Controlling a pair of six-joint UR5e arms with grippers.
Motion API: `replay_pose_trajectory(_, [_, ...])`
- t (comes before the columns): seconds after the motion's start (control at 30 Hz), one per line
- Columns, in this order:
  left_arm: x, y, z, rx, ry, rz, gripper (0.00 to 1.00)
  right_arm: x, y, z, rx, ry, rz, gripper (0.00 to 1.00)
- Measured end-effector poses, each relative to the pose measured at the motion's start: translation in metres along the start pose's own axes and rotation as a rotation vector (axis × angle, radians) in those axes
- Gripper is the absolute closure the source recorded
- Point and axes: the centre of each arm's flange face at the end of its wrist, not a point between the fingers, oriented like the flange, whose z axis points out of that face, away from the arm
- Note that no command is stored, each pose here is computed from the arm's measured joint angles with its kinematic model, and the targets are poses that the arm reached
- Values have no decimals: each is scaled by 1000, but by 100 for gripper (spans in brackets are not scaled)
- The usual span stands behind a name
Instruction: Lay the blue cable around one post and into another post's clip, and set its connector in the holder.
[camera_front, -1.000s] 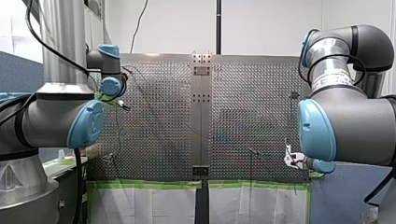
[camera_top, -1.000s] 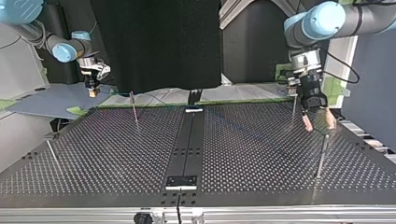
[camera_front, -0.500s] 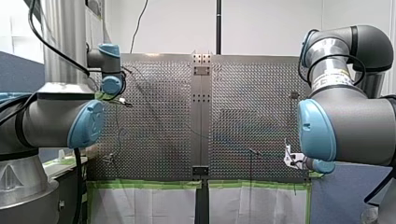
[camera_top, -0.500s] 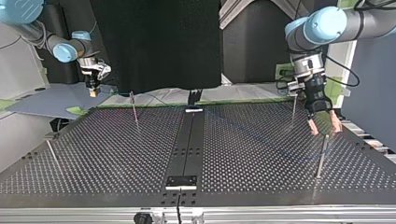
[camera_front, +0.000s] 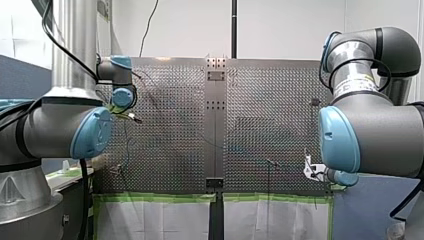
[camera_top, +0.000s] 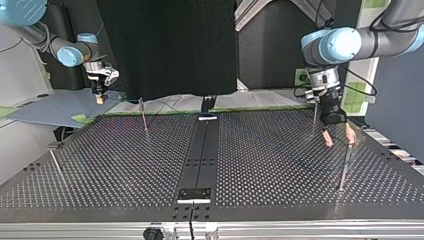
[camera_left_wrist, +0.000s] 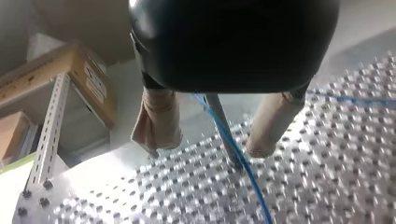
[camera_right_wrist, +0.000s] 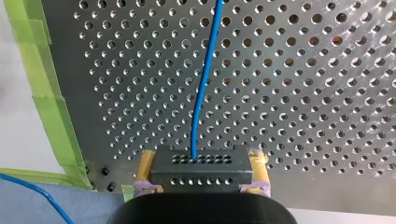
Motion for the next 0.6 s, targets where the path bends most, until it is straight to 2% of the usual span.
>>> replay_pose_trajectory(0.13, [2, 5, 10, -24, -11, 23, 0, 0, 0, 0, 0, 1, 0, 100])
replay_pose_trajectory(0.27, [1, 0, 20, -33, -29, 47, 0, 0, 0, 0, 0, 2, 0, 100])
replay_pose_trajectory(0.5, [-3, -19, 41, -13, -54, 60, 0, 0, 0, 0, 0, 2, 0, 100])
replay_pose_trajectory(0.6, [-2, -22, 50, -13, -55, 61, 0, -1, 0, 0, 0, 3, 1, 100])
